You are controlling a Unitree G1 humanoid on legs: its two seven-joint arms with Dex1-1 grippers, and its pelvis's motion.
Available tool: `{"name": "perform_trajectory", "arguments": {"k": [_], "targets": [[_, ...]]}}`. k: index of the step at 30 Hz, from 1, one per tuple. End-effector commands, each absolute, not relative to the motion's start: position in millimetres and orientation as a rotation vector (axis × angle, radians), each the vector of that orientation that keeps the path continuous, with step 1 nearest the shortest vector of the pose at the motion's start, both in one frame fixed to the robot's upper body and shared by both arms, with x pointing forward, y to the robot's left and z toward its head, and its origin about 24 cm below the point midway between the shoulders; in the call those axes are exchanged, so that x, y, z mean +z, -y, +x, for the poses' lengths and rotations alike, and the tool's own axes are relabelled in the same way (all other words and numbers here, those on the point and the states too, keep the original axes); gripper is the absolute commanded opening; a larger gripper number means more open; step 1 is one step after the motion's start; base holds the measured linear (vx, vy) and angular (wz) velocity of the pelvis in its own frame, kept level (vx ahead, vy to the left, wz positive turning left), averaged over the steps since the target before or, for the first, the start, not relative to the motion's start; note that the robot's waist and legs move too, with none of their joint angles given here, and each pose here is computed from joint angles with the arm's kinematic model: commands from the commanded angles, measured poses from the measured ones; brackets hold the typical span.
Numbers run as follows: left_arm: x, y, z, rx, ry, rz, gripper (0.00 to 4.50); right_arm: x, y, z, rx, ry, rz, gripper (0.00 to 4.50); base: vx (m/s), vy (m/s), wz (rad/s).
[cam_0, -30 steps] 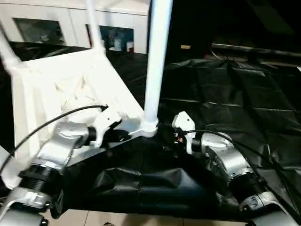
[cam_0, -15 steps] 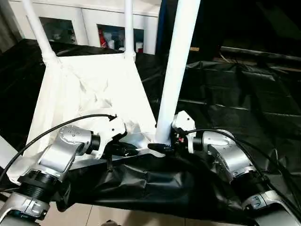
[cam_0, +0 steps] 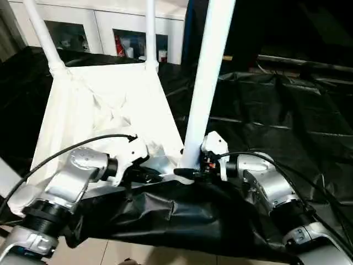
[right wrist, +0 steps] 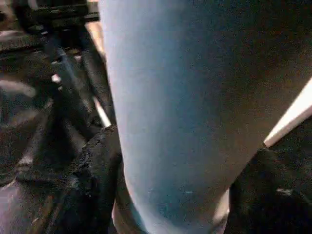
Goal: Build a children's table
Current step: Rotate leg to tighten
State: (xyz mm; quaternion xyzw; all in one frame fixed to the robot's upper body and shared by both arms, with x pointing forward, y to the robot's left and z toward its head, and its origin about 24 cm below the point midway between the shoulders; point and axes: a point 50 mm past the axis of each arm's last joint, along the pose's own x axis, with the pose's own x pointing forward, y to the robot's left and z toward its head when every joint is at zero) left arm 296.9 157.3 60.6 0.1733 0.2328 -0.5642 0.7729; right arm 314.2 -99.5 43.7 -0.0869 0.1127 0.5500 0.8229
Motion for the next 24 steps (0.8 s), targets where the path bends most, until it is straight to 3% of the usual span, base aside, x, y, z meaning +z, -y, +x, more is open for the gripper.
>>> {"name": "perform_trajectory", "arguments": {"k": [1,4,7,8,9,11,12,14,16,18,24], "targets": [[50,-148,307,-1.095,-0.529,0.373,0.00,28,96.5,316.1,1.049,-0.302,-0.149,2.66,0.000,0.000,0.00],[53,-126,328,-0.919,-0.460,0.303,0.00,19,79.9,321.7,0.836,-0.313,-0.045,2.66,-0.017,0.003,0.00],[55,-112,338,-0.849,-0.428,0.269,0.00,17,66.1,325.2,0.727,-0.324,0.008,2.66,-0.024,0.003,0.00],[55,-112,338,-0.849,-0.428,0.269,0.00,17,66.1,325.2,0.727,-0.324,0.008,2.66,0.000,0.000,0.00],[57,-96,342,-0.838,-0.393,0.246,0.00,17,49.2,324.8,0.716,-0.321,0.013,2.66,0.000,0.000,0.00],[59,-84,341,-0.875,-0.374,0.245,0.00,20,36.7,322.7,0.767,-0.299,0.007,2.66,0.000,0.000,0.00],[58,-82,341,-0.883,-0.372,0.246,0.00,21,34.9,322.5,0.777,-0.294,0.009,3.01,0.000,0.000,0.00],[58,-80,339,-0.906,-0.372,0.244,0.00,23,34.8,322.9,0.790,-0.285,0.027,3.35,0.000,0.000,0.00],[58,-81,334,-0.977,-0.373,0.245,0.00,27,41.7,325.8,0.818,-0.267,0.052,3.38,0.000,0.000,0.00],[57,-83,330,-1.027,-0.372,0.252,0.00,31,47.3,327.6,0.841,-0.256,0.054,3.78,0.000,0.000,0.00],[55,-104,308,-1.247,-0.406,0.261,0.00,41,73.0,321.7,1.072,-0.222,0.001,3.78,0.000,0.000,0.00]]}}
